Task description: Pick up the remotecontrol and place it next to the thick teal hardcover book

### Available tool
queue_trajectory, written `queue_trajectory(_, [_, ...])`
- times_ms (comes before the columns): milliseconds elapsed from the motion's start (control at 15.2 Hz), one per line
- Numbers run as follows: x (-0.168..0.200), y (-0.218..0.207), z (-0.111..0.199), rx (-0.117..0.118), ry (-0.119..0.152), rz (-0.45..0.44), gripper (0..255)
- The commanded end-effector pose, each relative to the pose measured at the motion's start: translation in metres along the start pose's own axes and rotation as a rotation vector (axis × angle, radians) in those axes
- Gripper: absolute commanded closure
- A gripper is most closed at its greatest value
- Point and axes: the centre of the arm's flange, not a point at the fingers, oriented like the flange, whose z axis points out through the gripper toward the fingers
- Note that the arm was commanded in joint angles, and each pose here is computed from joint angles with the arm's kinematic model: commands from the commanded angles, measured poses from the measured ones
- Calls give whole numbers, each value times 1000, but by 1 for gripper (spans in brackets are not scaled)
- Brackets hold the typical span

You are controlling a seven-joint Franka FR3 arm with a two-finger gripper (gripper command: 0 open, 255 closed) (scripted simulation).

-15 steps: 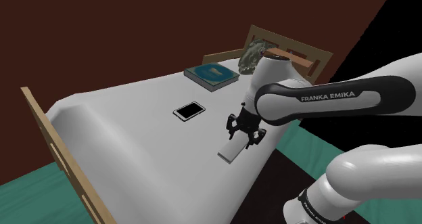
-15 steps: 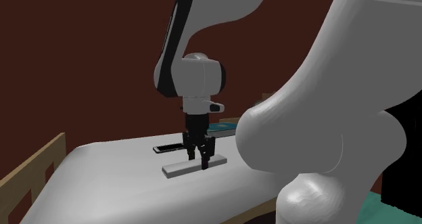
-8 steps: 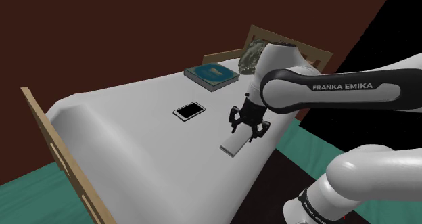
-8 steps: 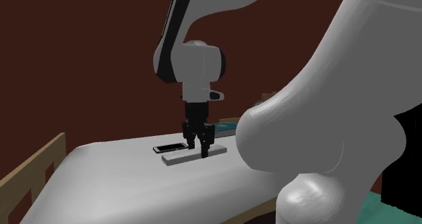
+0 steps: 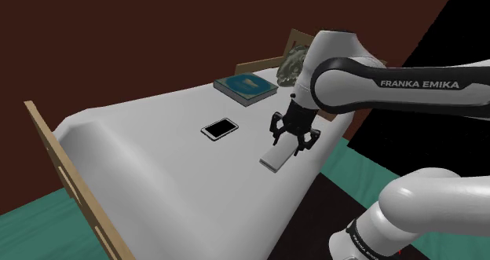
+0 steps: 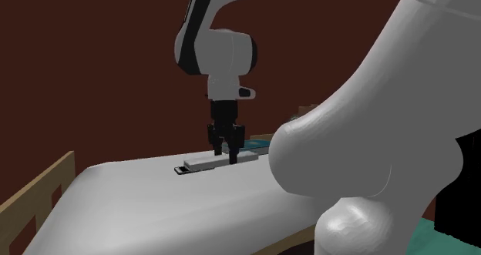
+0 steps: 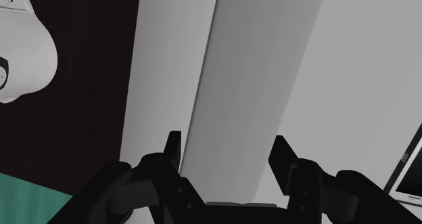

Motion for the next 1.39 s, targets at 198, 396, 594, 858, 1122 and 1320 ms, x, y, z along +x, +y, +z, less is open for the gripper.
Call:
queue_trajectory(198, [1,0,-22,0,0,0,255])
queue_trajectory(396, [21,-34,-22,0,0,0,255])
queue_trajectory(594, [41,-68,-23,0,0,0,255])
queue_trajectory(858, [68,-113,-23,0,0,0,255])
queue_trajectory(1122, [95,-159,-24,0,0,0,255])
queue_trajectory(1320, [116,-193,-25,0,0,0,255])
